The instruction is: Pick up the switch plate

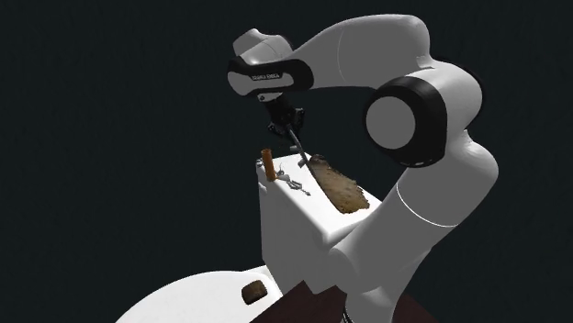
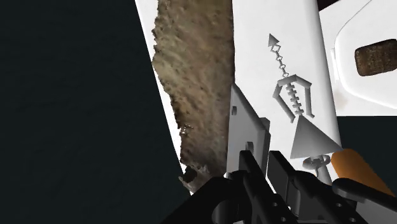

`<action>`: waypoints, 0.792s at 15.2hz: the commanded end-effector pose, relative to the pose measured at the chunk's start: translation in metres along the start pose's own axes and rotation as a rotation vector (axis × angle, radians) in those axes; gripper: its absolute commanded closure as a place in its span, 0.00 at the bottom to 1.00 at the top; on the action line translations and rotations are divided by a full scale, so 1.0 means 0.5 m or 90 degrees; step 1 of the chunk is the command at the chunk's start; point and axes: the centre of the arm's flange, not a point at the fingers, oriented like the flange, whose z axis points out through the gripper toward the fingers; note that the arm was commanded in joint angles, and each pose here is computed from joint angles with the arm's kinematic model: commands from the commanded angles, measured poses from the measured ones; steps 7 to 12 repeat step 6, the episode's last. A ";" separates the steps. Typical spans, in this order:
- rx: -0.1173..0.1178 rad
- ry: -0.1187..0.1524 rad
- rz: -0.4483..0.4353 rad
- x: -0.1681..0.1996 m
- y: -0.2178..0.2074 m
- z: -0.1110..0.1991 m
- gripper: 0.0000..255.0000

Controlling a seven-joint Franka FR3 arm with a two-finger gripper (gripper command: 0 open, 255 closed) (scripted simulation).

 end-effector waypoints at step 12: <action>0.000 0.000 0.000 0.004 0.022 -0.049 1.00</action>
